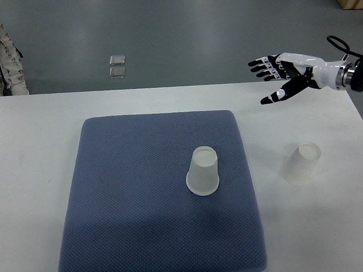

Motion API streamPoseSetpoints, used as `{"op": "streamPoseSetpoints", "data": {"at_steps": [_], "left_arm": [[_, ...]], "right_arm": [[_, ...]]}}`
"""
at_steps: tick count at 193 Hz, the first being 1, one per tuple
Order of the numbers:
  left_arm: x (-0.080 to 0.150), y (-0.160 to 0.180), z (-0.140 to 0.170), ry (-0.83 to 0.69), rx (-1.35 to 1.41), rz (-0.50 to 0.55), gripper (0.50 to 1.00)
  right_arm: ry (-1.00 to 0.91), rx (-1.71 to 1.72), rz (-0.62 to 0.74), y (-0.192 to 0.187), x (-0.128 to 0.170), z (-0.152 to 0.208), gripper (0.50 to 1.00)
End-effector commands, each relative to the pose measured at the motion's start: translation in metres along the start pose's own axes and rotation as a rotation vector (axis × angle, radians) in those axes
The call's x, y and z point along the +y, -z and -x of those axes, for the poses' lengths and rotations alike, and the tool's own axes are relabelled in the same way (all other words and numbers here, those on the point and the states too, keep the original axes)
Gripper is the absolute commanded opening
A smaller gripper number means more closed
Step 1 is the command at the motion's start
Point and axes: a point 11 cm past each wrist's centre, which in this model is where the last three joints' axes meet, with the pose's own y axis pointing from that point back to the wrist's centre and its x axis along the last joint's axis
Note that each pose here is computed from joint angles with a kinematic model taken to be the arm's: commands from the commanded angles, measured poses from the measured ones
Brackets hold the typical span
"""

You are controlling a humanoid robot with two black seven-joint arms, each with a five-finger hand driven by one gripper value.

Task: Stack paper cups
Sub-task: 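Lower the right hand down beside the white cup on the table, then close the right hand fingers around the white cup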

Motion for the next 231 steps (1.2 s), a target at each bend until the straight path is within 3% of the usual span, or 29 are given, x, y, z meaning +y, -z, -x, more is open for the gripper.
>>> {"op": "streamPoseSetpoints", "data": {"at_steps": [1, 54, 136, 231], "left_arm": [[0.0, 0.0, 0.0, 0.0, 0.0, 0.0, 1.0], [0.0, 0.0, 0.0, 0.0, 0.0, 0.0, 1.0], [0.0, -0.001, 0.0, 0.0, 0.0, 0.001, 1.0], [0.0, 0.0, 0.0, 0.0, 0.0, 0.0, 1.0]], "right_arm": [[0.051, 0.121, 0.032, 0.0, 0.017, -0.005, 0.924], [0.19, 0.419, 0.155, -0.02, 0.055, 0.015, 0.924], [0.204, 0.538, 0.27, -0.081, 0.054, 0.05, 0.921], [0.183, 0.565, 0.28, -0.103, 0.053, 0.069, 0.905]]}}
